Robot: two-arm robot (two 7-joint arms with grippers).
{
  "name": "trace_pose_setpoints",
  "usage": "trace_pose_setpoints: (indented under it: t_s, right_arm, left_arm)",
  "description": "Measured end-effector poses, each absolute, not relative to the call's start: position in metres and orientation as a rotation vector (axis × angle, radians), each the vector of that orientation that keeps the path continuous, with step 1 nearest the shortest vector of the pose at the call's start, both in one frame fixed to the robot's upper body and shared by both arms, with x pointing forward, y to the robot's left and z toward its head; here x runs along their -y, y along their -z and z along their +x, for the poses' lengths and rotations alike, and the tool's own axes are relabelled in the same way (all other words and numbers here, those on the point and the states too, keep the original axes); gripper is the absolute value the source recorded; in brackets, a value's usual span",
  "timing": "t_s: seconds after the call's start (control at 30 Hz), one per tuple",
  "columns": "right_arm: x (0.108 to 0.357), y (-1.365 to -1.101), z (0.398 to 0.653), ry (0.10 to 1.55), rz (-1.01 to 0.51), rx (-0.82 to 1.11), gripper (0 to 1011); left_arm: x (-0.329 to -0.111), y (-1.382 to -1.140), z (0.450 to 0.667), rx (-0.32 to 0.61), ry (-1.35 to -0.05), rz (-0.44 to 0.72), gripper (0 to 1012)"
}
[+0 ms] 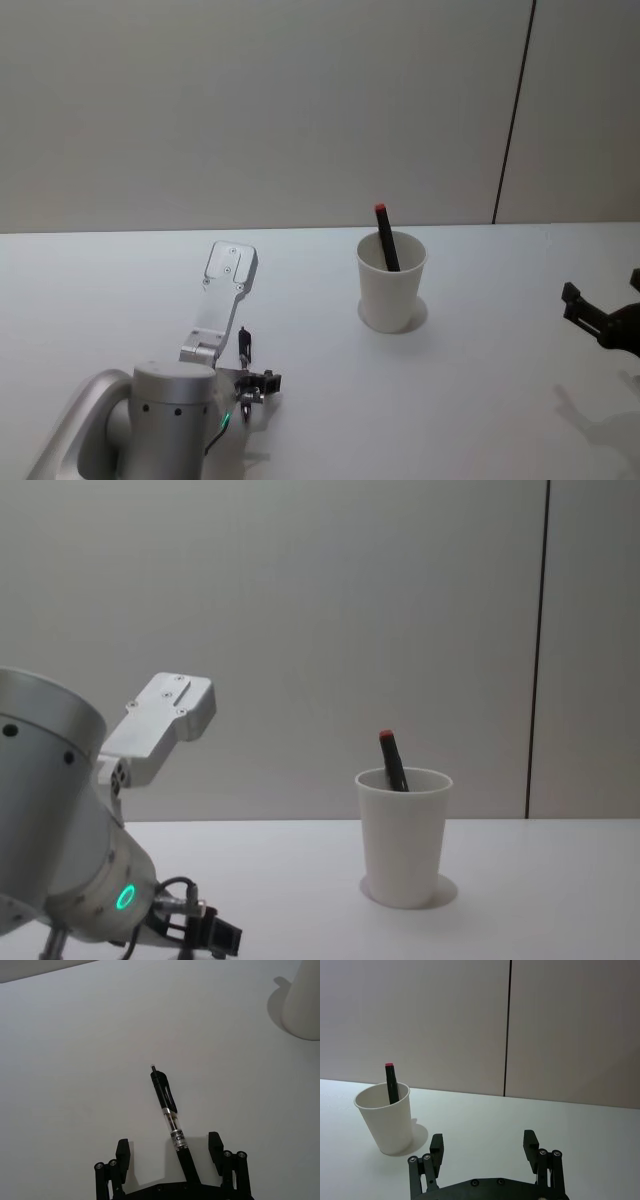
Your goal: Place the pen into the pen holder.
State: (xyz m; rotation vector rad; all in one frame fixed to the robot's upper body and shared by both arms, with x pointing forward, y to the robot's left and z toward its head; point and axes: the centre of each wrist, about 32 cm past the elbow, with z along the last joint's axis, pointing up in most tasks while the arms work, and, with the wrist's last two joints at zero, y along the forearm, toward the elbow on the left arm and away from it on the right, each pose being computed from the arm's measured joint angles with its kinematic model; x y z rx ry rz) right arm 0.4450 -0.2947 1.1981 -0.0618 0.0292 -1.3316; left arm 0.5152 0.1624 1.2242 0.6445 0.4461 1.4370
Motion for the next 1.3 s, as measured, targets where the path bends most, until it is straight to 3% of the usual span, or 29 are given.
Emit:
trace_pose_setpoints:
  t_s: [0.37, 0.5, 0.87, 0.97, 1.03, 1.07, 1.17, 1.23, 1.3]
  right_arm:
    - [0.2947, -1.1981, 0.4450, 1.332, -0.062, -0.029, 1001]
    - [0.2947, -1.1981, 0.4450, 1.332, -0.062, -0.029, 1001]
    - [0.2947, -1.1981, 0.4450, 1.332, -0.062, -0.029, 1001]
    - [0.2947, -1.1981, 0.4450, 1.332, -0.062, -0.029, 1001]
    - [0.2947, -1.1981, 0.4450, 1.332, -0.062, -0.029, 1001]
    - [0.2947, -1.1981, 0.4450, 1.332, -0.062, -0.029, 1001]
    - [0.2947, -1.1981, 0.4450, 1.332, -0.062, -0.029, 1001]
    - [0.2947, -1.1981, 0.4450, 1.332, -0.062, -0.029, 1001]
    - [0.2947, -1.1981, 0.4450, 1.332, -0.062, -0.029, 1001]
  left_arm:
    - [-0.1638, -1.2216, 0.5145, -0.459, -1.443, 0.635, 1000]
    - [-0.1641, -1.2208, 0.5142, -0.462, -1.446, 0.633, 927]
    - [-0.1640, -1.2200, 0.5140, -0.466, -1.452, 0.647, 641]
    - [-0.1636, -1.2199, 0.5141, -0.462, -1.453, 0.659, 501]
    - [-0.1635, -1.2198, 0.5141, -0.461, -1.453, 0.666, 469]
    - [-0.1634, -1.2198, 0.5142, -0.460, -1.453, 0.669, 398]
    - [-0.1633, -1.2200, 0.5147, -0.455, -1.453, 0.685, 336]
    - [-0.1632, -1.2201, 0.5149, -0.453, -1.451, 0.691, 237]
    - [-0.1632, -1.2201, 0.5151, -0.451, -1.451, 0.696, 216]
